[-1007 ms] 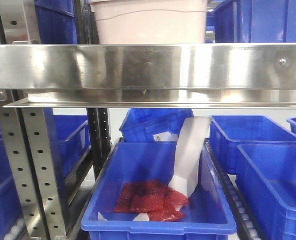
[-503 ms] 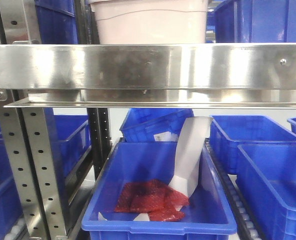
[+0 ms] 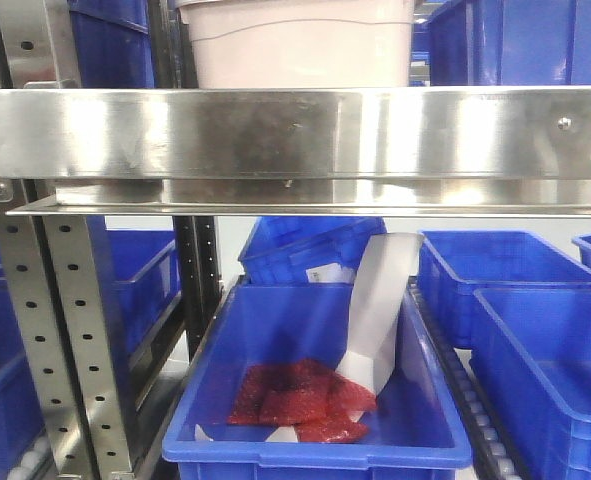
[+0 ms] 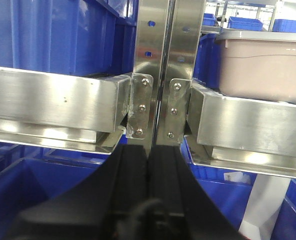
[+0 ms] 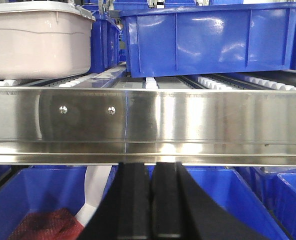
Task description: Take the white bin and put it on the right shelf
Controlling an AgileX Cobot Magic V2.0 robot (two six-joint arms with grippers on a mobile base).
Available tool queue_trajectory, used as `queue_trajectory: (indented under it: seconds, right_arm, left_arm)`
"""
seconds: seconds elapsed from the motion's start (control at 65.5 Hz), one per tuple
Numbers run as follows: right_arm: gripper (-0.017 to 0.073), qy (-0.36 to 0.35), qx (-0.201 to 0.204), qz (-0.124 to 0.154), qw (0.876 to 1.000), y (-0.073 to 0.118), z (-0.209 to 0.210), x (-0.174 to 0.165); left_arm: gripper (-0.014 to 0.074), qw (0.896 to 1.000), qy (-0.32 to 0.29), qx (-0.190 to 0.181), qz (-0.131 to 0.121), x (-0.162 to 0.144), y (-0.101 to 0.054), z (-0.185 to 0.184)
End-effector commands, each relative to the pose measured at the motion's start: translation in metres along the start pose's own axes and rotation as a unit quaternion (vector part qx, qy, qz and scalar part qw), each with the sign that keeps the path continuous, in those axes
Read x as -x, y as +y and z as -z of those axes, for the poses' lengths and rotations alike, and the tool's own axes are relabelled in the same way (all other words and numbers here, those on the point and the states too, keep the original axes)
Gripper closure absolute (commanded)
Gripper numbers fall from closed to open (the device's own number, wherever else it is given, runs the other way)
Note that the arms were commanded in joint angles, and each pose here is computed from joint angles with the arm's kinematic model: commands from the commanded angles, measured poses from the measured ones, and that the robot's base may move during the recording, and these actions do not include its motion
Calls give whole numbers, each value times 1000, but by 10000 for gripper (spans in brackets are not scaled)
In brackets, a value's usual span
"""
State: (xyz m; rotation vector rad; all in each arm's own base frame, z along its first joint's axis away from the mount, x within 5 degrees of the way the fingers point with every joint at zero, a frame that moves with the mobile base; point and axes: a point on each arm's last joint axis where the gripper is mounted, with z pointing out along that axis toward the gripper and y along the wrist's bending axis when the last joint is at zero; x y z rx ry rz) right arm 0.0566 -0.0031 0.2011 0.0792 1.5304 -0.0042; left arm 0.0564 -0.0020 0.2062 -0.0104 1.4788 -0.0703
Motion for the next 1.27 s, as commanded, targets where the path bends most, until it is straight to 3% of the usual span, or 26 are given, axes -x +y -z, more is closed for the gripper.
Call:
queue_trajectory:
  seconds: [0.0,0.061,0.229,1.251]
  right_arm:
    - [498,-53,0,8,999,0,2,10]
    - [498,-53,0,8,999,0,2,10]
    - [498,-53,0,8,999,0,2,10]
    - [498,-53,0,8,999,0,2,10]
  left_arm:
    - [720,999,-29,-9,12,5,-1,1]
    - [720,1000,-9,-17,20,2,-2,1]
    - [720,999,-14,-35,9,2,-4,1]
    - [720,999,-17,-35,13,3,-4,1]
